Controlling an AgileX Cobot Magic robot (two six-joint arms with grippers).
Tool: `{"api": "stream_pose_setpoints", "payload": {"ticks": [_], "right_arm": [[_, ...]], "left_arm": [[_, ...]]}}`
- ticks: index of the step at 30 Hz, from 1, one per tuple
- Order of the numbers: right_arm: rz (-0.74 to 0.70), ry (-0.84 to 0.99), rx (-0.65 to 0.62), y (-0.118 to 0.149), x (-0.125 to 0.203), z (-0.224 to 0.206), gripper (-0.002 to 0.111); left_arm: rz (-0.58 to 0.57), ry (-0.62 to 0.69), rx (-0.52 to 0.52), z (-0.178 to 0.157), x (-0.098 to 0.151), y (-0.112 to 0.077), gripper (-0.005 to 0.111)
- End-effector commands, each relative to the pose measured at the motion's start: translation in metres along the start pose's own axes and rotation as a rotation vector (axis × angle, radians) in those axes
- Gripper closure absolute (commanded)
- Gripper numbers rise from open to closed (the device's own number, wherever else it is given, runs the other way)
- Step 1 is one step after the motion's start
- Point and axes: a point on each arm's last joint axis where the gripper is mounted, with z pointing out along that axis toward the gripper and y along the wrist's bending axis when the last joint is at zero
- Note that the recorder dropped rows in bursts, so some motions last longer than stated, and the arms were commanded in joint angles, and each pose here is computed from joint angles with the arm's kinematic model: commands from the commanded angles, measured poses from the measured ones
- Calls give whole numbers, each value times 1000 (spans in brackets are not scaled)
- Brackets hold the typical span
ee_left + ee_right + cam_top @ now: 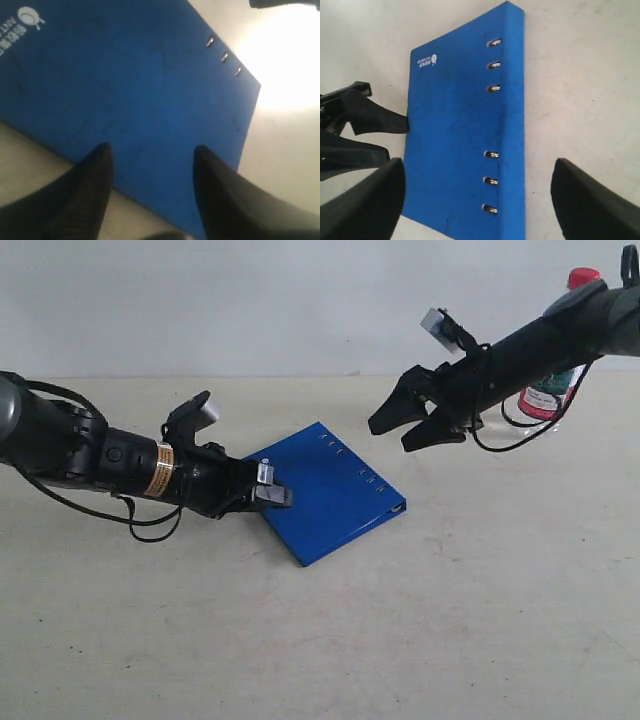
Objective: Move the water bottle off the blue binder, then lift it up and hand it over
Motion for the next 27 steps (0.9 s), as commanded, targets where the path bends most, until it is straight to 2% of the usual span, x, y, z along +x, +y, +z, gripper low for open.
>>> {"api": "stream_pose_setpoints", "payload": {"ticks": [1,5,9,16,22,25,27], "right_arm": [[6,19,-21,-14,7,10,38],[5,9,-30,-15,6,11,38],[1,3,-33,-15,6,11,38],[4,-2,-33,-15,6,12,38],[2,-8,-34,-15,5,13,38],[4,-11,-34,-15,5,13,38],[5,-12,-38,-14,5,13,38]], "left_arm": [[70,31,-103,-4,0,-4,59],[92,12,-97,-11,-7,-12,59],[43,12,-104,-14,-8,-13,59],[19,29,-107,-7,-2,-8,59],[-73,20,-103,2,4,0,59],[-100,-11,-41,7,4,-2,59],[-135,-60,38,11,2,-5,59]]}}
